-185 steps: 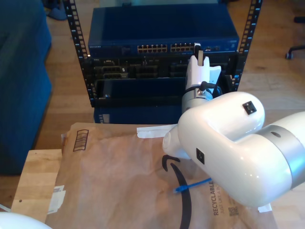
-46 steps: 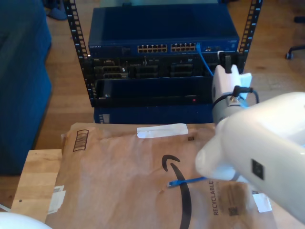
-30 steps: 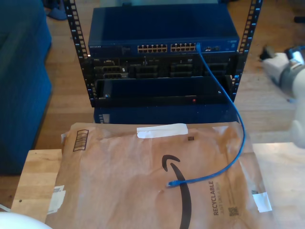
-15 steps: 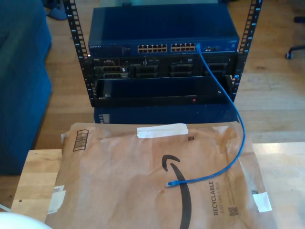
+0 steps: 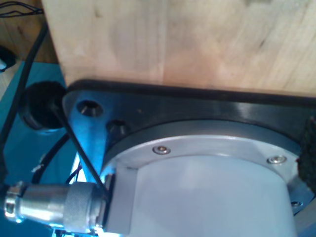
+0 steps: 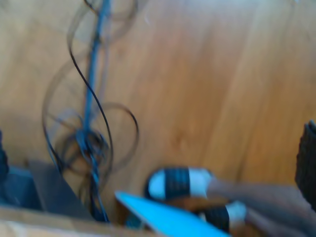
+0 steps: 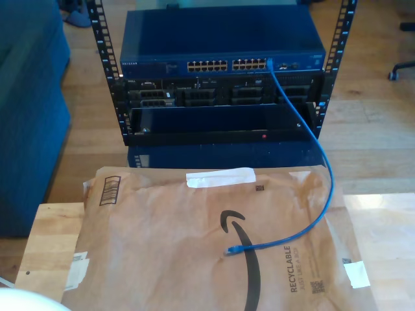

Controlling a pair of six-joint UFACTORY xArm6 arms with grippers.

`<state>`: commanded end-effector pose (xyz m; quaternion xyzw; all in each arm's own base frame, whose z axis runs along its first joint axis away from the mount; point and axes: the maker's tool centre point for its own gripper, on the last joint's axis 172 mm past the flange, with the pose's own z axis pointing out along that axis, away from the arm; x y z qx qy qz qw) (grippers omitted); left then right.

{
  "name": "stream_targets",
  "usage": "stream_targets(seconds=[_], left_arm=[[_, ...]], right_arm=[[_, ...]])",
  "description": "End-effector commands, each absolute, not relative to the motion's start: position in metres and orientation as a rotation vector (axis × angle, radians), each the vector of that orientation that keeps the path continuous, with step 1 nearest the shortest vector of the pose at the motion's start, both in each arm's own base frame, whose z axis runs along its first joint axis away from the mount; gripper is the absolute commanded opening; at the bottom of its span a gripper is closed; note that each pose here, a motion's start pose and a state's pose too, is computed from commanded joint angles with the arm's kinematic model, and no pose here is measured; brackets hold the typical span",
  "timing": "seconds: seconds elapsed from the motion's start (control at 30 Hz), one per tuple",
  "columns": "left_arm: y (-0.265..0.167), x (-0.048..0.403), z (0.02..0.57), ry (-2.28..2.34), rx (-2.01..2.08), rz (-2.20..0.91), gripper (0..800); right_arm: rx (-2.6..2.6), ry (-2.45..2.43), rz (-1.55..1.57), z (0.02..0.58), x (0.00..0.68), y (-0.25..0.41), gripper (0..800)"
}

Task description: Grab the cable and plug it in

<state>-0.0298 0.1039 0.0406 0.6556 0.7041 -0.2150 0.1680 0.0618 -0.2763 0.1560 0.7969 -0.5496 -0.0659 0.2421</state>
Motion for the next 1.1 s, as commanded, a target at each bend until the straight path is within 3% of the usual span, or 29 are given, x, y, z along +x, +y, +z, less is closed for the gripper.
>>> stream_targets(seconds=[0.4, 1.1], left_arm=[[0.103, -0.03, 0.04, 2.002, 1.864, -0.613, 800], [0.103, -0.03, 0.04, 2.002, 1.864, -0.613, 800]], right_arm=[[2.173, -1.689, -0.401, 0.097, 0.002, -0.225, 798], [2.115, -2.126, -0.426, 0.034, -0.007, -0.177, 799]])
